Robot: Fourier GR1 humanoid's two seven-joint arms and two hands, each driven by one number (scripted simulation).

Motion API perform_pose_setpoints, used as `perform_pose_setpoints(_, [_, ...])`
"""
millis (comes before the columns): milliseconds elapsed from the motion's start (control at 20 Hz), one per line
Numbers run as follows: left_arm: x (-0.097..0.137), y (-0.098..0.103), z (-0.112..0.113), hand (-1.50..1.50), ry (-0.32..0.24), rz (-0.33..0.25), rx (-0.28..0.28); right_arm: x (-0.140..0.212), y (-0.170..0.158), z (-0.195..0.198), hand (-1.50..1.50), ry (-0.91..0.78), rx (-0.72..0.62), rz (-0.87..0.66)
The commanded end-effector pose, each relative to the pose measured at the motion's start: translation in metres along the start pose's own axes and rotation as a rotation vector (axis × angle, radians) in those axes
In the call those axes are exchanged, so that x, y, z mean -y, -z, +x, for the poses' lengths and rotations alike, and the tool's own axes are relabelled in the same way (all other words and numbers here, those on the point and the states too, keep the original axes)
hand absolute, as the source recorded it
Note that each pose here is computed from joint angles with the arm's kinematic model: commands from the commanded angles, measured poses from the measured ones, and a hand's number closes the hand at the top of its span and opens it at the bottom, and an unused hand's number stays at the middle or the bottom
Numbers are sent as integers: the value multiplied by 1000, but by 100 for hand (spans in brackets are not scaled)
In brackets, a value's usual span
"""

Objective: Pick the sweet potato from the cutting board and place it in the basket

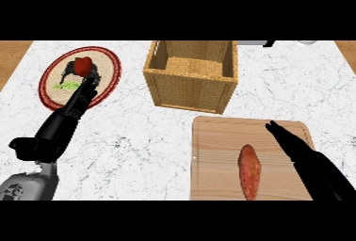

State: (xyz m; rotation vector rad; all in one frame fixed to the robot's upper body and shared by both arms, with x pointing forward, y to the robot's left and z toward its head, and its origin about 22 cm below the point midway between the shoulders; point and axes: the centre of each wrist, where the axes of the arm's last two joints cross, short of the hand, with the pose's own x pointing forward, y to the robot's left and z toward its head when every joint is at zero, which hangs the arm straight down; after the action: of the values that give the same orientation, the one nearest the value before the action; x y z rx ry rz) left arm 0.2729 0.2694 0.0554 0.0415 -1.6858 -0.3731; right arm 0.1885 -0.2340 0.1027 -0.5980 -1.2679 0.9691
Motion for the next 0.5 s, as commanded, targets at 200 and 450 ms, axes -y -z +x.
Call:
perform_pose_setpoints(200, [1, 6, 17, 0, 10, -9, 6, 4, -13, 13, -150, 47, 70, 5])
perform_pose_setpoints(450, [1, 11, -9, 0, 11, -2, 4, -15, -2, 0, -150, 13, 44, 16])
